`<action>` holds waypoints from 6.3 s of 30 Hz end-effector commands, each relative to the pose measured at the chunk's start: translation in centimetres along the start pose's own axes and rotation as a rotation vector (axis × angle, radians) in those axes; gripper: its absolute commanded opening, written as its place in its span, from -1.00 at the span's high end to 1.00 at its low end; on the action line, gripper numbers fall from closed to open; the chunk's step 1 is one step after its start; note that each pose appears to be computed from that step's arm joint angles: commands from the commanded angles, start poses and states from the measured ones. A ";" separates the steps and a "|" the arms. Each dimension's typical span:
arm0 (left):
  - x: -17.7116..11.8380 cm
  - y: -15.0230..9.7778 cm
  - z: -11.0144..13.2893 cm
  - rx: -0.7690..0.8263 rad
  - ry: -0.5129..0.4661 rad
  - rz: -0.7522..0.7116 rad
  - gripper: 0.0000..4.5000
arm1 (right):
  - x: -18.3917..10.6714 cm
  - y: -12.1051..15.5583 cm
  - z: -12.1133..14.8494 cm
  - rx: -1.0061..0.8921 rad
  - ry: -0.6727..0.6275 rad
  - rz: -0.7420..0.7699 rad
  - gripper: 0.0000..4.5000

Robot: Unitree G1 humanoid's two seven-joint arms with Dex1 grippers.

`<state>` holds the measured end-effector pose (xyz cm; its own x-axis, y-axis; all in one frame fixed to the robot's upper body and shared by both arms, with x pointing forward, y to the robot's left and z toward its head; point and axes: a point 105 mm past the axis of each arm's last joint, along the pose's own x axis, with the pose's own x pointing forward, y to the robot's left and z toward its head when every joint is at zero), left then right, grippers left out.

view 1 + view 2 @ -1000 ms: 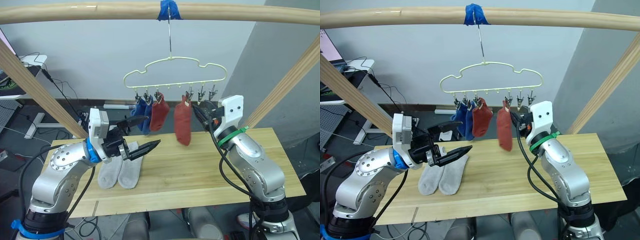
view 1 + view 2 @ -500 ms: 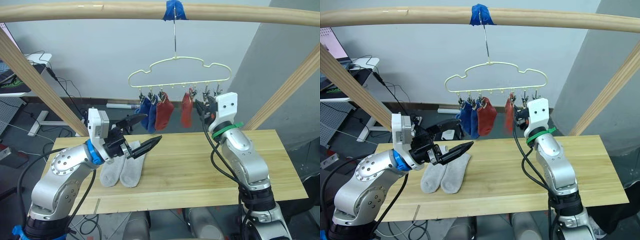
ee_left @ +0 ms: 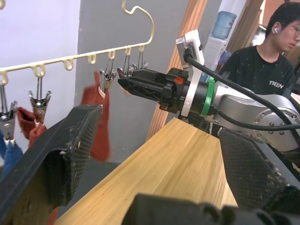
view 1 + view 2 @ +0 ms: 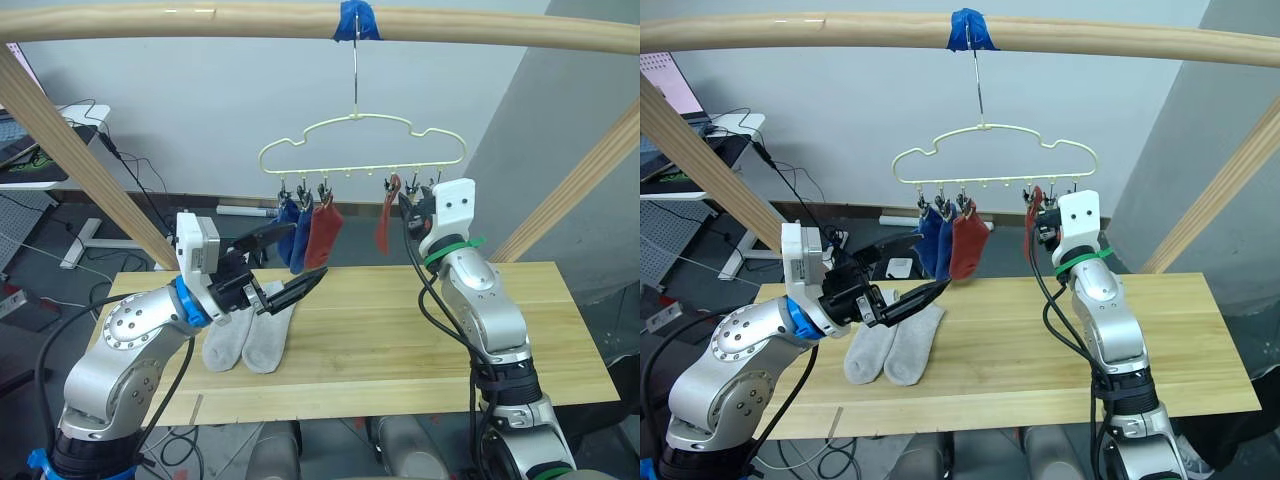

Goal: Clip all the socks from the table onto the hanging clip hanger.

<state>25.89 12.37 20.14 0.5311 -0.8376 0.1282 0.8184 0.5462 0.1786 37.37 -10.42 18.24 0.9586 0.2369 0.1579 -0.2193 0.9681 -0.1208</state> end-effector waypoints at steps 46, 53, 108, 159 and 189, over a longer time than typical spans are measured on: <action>0.5 -0.1 0.8 0.049 -0.039 0.010 -1.00 | 3.2 1.4 2.3 0.187 -0.080 -0.020 0.72; 0.6 -0.2 0.6 0.042 -0.038 0.006 -1.00 | 2.8 0.8 2.4 0.191 -0.080 -0.008 0.92; 0.3 0.8 -16.1 -0.021 0.430 -0.140 0.99 | -0.5 -0.4 3.7 0.559 0.240 0.376 0.92; 8.6 -2.8 -3.2 0.316 -0.207 -0.084 0.99 | -3.0 2.5 5.3 1.097 0.450 0.371 0.92; 9.8 -2.7 -5.1 0.173 -0.107 -0.130 0.38 | -7.6 -2.9 5.4 0.818 0.359 0.334 -1.00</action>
<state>30.33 3.08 15.33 0.4130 -0.8955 0.1660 0.8087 0.4445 0.3852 30.77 -15.09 21.20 0.8070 0.5707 -0.1518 -0.3468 0.6660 0.6605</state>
